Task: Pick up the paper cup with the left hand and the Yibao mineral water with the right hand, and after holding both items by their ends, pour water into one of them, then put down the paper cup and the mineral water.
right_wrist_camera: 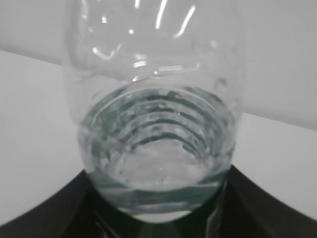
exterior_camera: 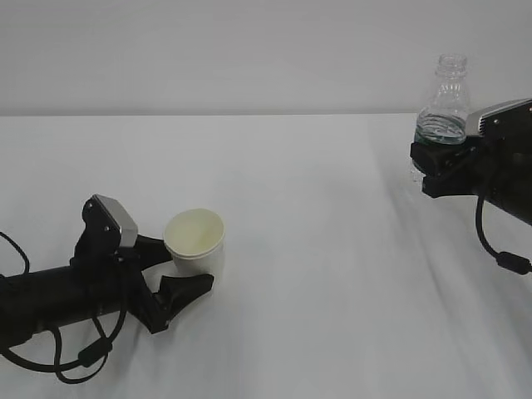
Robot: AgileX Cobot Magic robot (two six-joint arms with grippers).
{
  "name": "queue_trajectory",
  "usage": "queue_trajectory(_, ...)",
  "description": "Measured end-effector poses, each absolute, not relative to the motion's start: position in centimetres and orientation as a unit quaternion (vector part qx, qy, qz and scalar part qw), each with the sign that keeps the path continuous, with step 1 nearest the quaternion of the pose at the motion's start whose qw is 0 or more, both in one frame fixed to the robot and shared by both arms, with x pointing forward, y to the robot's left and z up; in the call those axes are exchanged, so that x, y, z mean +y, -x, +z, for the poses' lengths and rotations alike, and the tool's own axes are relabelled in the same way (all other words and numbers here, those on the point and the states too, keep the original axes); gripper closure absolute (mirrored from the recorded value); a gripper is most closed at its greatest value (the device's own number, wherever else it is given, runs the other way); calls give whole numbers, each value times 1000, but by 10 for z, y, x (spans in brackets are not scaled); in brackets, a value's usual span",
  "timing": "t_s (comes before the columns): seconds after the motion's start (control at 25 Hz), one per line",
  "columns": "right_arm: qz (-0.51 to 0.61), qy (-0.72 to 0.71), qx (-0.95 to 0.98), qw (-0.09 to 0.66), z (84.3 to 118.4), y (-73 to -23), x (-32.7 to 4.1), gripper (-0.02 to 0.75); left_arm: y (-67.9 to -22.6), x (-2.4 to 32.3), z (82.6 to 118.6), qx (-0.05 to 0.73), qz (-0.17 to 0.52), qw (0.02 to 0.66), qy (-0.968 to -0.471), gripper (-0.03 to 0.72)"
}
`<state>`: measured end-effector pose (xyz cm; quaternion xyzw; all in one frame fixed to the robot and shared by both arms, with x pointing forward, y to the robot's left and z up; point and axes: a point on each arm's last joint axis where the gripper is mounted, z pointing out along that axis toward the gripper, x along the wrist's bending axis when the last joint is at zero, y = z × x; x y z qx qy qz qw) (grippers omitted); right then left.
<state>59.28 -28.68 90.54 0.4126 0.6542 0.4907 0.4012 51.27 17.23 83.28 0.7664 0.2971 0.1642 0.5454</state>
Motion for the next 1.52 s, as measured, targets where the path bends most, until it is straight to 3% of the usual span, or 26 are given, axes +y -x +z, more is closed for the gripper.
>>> queue_trajectory(1.0,490,-412,654,401,905,-593,-287,294,-530,163,841,283,174,567,-753,113)
queue_trajectory(1.24,490,-412,654,401,905,-593,-287,294,-530,163,841,284,174,567,-753,175)
queue_trajectory(1.52,490,-412,654,401,905,-593,-287,294,-530,163,841,284,174,567,-753,188)
